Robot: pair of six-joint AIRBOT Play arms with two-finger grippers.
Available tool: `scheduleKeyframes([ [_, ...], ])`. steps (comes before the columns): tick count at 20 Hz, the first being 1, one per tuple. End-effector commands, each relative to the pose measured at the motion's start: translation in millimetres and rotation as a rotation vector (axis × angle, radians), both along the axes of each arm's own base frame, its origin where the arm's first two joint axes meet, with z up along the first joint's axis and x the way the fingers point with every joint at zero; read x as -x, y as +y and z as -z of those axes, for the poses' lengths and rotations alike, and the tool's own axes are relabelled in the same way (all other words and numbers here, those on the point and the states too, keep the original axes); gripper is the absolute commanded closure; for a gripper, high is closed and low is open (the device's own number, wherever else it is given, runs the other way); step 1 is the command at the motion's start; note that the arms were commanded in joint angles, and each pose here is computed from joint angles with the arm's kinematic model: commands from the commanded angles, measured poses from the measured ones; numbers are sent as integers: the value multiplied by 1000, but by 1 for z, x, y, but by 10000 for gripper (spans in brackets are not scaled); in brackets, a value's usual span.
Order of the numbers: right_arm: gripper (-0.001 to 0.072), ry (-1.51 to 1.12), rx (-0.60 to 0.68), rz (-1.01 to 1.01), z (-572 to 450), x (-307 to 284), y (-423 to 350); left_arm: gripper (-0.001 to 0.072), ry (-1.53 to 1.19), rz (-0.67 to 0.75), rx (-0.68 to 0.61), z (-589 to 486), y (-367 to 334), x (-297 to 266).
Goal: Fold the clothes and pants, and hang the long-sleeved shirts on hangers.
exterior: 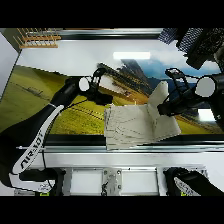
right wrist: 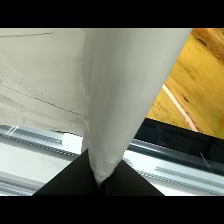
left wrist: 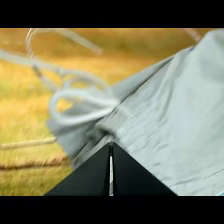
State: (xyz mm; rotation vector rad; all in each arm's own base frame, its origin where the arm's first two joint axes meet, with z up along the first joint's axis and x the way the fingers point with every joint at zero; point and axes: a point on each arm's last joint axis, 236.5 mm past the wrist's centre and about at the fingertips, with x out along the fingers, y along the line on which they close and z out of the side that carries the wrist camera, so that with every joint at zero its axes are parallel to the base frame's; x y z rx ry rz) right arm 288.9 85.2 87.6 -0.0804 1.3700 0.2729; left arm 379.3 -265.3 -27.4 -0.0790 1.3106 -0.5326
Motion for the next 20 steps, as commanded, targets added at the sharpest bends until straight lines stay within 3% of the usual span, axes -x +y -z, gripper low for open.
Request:
scheduleKeyframes([
  [1, 693, -1, -1, -1, 0, 0, 1, 703, 67, -64, -38, 26, 39, 28],
  [5, 694, -2, -1, -37, 1, 2, 11, 704, 122, -112, -52, 49, 54, 59],
  [13, 693, -35, -28, -166, 13, -11, 75, 704, 102, -30, -69, 76, 27, 93],
  [18, 693, -120, -232, -317, 28, -22, 185, 704, 100, -59, -64, 76, 32, 87],
  [19, 678, -151, -276, -363, 32, -24, 209, 704, 102, -66, -66, 76, 35, 85],
  [20, 514, -181, -320, -414, 36, -24, 235, 704, 112, -82, -67, 76, 40, 84],
])
